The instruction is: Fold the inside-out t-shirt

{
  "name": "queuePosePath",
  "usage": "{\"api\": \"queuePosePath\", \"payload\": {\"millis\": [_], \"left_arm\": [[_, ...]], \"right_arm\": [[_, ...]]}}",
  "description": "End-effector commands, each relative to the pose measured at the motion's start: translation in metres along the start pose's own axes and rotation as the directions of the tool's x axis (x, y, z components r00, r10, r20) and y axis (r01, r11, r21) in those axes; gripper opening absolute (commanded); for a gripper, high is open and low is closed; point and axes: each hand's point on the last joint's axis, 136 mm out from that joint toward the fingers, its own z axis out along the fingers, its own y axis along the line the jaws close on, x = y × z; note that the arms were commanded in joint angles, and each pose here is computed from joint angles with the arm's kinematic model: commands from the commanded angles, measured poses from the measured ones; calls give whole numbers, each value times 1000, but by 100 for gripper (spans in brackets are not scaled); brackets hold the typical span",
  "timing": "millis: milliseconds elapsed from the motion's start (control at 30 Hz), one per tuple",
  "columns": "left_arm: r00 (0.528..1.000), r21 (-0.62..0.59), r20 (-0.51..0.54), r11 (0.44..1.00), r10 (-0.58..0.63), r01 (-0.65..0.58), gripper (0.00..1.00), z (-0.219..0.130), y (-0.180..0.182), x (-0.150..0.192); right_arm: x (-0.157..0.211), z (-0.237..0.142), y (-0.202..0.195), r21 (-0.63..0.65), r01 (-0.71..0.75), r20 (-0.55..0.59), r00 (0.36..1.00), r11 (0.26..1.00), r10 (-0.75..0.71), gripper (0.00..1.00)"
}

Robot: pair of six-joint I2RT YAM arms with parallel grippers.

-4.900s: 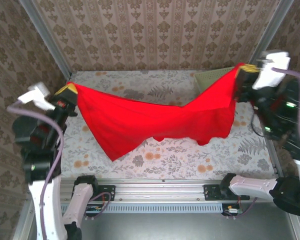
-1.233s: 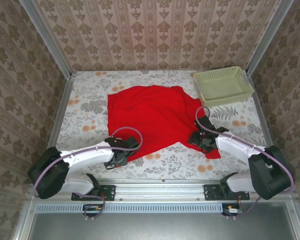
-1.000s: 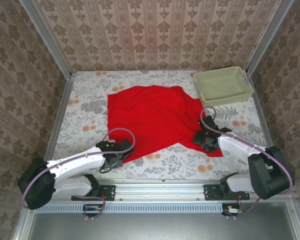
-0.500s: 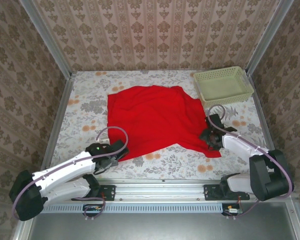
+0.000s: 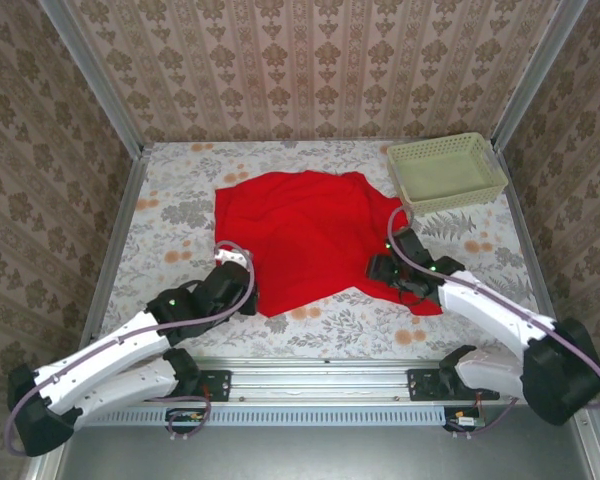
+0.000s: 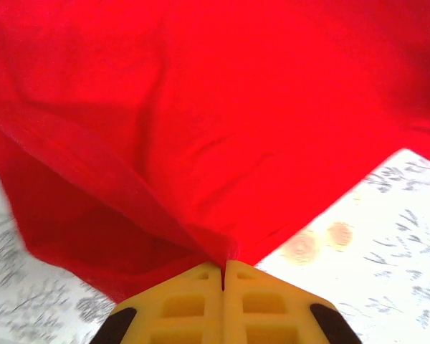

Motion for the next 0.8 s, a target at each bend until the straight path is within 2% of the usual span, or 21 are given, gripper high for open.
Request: {"api": "queuePosePath", "payload": {"millis": [0, 67, 133, 300, 467, 600, 767], "left_arm": [[987, -6, -115, 993, 116, -117, 0, 11, -7, 28], [975, -47, -200, 993, 94, -105, 0, 18, 2, 51], [971, -114, -238, 992, 33, -62, 0, 20, 17, 68], [971, -201, -197, 975, -138, 97, 0, 3, 48, 83], [937, -353, -170, 906, -306, 233, 0, -29, 88, 101], [909, -434, -196, 864, -367, 255, 0, -37, 105, 122], [906, -502, -185, 829, -381, 246, 2, -47, 121, 129]], "right_arm": [[22, 24, -9, 63, -12, -106, 994, 998, 19, 65], [26, 35, -18, 119, -10, -133, 991, 993, 26, 66], [27, 44, -27, 171, -19, -149, 988, 985, 45, 66], [19, 53, -48, 245, -88, -138, 983, 965, 124, 64], [10, 57, -49, 281, -120, -117, 980, 952, 158, 63], [5, 57, -51, 295, -156, -85, 978, 943, 189, 62], [3, 48, -56, 309, -184, -45, 977, 933, 208, 62]]}}
